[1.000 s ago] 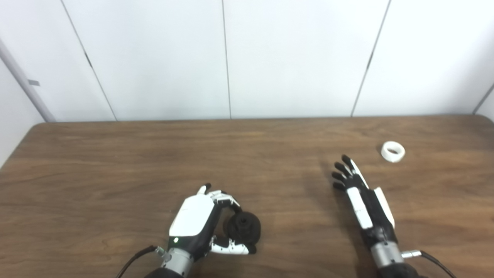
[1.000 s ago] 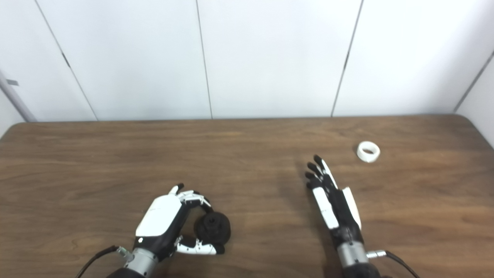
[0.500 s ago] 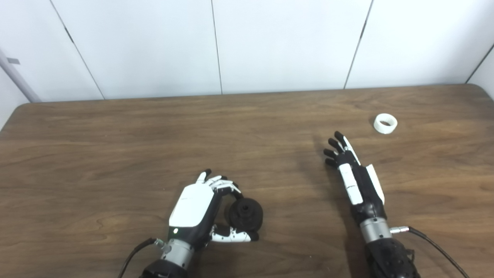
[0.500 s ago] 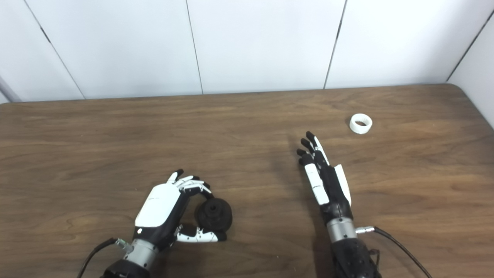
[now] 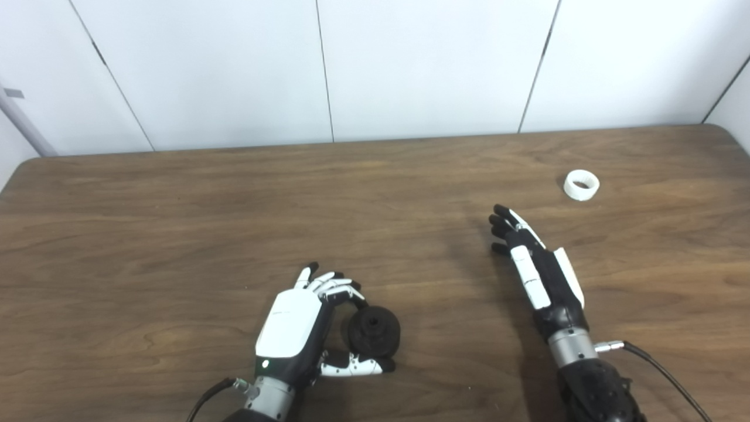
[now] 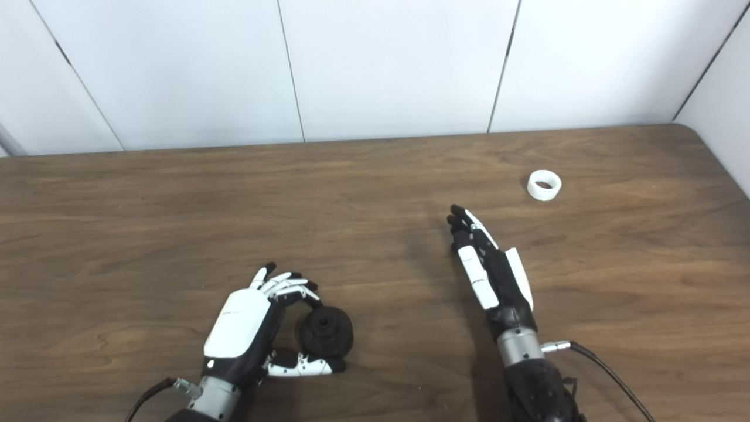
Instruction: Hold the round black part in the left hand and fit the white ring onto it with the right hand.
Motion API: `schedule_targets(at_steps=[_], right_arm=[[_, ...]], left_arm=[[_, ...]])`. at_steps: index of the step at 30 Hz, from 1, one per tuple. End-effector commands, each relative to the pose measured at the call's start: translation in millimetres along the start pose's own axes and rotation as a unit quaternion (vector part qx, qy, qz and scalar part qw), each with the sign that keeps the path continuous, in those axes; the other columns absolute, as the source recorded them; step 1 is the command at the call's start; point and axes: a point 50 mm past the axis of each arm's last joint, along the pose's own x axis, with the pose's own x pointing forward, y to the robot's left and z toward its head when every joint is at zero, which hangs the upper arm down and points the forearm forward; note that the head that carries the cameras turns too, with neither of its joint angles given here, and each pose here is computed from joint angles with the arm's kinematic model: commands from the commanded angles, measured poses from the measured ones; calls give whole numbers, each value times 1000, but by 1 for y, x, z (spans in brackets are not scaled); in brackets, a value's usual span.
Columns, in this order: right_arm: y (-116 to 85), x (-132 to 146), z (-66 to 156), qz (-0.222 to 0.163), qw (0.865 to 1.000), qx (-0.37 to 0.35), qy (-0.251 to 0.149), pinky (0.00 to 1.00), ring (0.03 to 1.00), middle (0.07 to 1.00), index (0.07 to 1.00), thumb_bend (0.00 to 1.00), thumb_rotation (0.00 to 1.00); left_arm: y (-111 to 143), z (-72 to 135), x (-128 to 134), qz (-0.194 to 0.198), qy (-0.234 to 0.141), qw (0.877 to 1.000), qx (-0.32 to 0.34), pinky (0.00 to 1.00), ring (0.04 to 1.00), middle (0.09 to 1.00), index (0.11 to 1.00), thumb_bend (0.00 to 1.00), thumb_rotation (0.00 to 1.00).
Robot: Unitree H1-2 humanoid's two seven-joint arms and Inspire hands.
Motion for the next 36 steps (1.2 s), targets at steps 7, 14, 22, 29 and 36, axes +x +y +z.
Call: schedule_targets(at_steps=[7,14,22,29,36], right_arm=[[-24,11,25,-33,996,-80,-15,893,892,874,829,544,626],[-49,29,42,-68,984,-158,-37,814,852,865,842,628,455],[-77,50,63,-94,971,-215,-49,786,845,848,829,679,372],[-104,73,82,-107,956,-268,-46,840,876,873,813,694,358],[-130,101,92,-112,938,-325,-50,826,884,881,820,671,317]], left_arm=[[-14,-21,-16,-43,28,999,8,1000,858,753,484,522,55],[-9,-32,-19,-41,24,999,8,1000,854,748,483,523,52],[-7,-38,-21,-47,23,999,11,1000,857,749,484,522,51],[-7,-41,-22,-48,22,999,13,1000,858,751,484,522,51],[-5,-43,-23,-48,21,999,9,1000,855,748,484,522,49]])
